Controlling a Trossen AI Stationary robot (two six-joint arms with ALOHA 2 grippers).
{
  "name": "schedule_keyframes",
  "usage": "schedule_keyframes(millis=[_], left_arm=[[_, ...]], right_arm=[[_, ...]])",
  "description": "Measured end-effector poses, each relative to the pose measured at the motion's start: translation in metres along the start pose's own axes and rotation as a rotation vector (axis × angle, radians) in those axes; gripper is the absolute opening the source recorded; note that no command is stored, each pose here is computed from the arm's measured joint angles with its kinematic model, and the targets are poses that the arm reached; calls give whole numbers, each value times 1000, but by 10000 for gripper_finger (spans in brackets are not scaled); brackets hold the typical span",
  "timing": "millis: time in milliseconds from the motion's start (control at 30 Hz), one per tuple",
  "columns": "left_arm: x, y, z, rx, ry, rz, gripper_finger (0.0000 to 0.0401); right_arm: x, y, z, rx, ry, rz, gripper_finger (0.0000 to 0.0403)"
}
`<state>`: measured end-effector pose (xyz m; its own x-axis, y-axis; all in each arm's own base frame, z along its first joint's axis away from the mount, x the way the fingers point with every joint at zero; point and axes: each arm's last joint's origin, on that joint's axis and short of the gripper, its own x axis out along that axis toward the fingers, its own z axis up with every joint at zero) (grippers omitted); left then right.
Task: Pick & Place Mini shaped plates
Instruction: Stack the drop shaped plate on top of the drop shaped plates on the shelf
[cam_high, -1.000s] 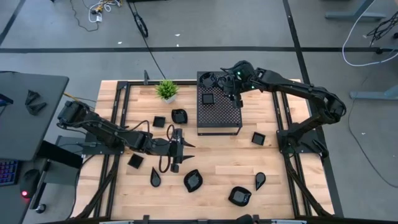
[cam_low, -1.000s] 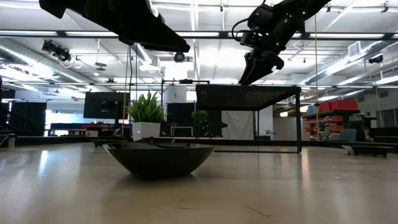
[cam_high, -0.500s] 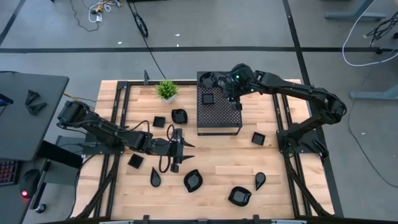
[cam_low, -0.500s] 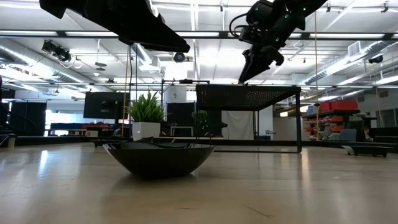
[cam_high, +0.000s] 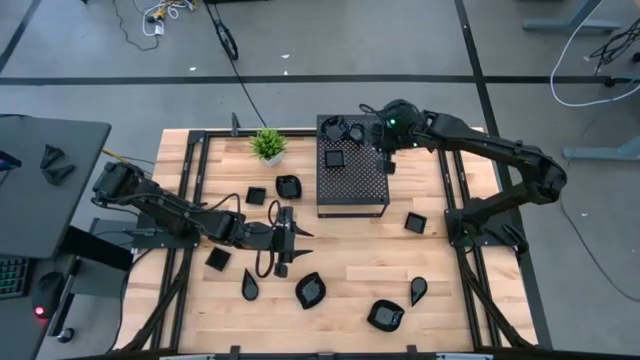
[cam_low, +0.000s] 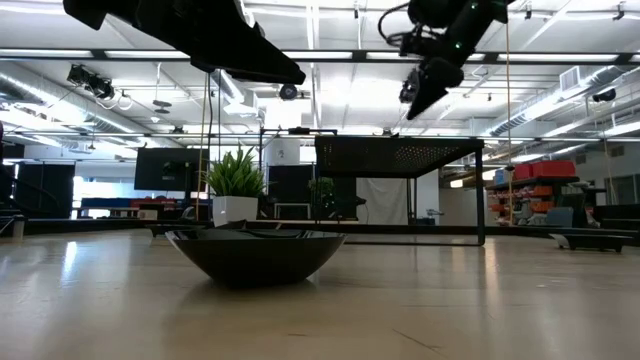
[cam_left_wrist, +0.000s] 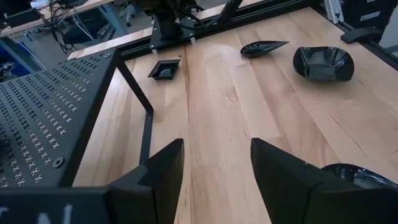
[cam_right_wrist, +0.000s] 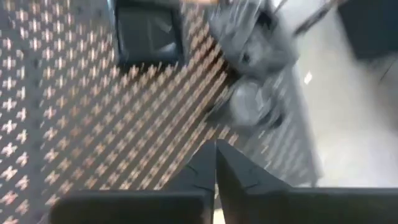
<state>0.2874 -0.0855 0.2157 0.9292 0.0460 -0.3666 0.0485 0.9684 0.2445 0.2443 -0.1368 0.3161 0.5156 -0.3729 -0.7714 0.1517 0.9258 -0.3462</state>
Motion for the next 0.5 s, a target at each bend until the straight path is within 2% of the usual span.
schedule_keyframes(millis=[200, 500], left_arm=[[0, 0, 1, -3, -9, 1, 193], [0, 0, 2, -10, -25, 3, 193]], right_arm=[[23, 2, -11, 54, 69, 32, 6], [37, -1, 6, 81, -81, -6, 4]])
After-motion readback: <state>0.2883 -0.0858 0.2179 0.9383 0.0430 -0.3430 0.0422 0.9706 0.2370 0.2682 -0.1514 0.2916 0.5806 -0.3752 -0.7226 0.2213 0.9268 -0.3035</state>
